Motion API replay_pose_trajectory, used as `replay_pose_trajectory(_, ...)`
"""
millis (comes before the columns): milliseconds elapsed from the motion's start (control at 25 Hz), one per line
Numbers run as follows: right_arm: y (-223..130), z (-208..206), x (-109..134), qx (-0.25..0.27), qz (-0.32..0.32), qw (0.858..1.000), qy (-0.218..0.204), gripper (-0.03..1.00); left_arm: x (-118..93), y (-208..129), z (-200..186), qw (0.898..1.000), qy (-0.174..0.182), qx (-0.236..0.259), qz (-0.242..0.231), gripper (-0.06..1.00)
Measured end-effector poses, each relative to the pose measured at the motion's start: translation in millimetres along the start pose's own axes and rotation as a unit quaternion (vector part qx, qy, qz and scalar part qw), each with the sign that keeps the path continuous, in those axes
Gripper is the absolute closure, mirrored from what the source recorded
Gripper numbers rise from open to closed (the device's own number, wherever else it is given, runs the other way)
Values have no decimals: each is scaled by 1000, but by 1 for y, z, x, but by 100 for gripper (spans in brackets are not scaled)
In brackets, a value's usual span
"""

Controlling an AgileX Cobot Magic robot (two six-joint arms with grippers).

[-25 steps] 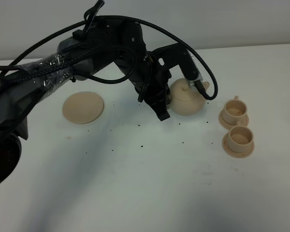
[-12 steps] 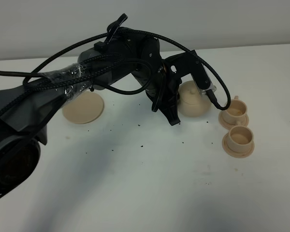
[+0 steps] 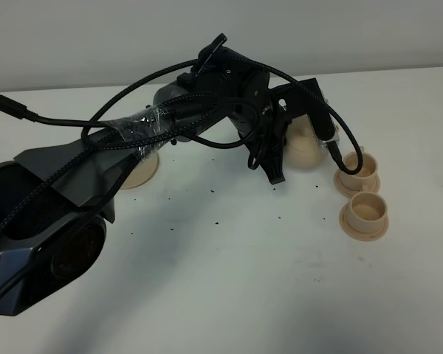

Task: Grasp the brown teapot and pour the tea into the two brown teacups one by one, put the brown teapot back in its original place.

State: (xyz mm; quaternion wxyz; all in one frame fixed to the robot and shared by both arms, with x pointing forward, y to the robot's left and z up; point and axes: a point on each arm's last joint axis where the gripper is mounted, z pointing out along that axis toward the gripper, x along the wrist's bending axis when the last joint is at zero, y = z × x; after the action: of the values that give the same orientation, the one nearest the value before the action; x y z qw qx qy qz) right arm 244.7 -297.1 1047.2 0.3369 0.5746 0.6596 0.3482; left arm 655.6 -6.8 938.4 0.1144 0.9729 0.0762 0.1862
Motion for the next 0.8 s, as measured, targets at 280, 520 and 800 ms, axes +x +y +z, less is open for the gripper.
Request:
replay_pose_trajectory(280,0,0,0,0,0,1000,0,64,0,0,7,1000,18,7,23,82)
replay_pose_trajectory(520,0,0,0,0,0,1000,0,64,1,6,6,997,49,7,55,82)
replay_pose_trajectory(800,0,0,0,0,0,1000,0,64,-5,18,4,992,65,-9,104,82)
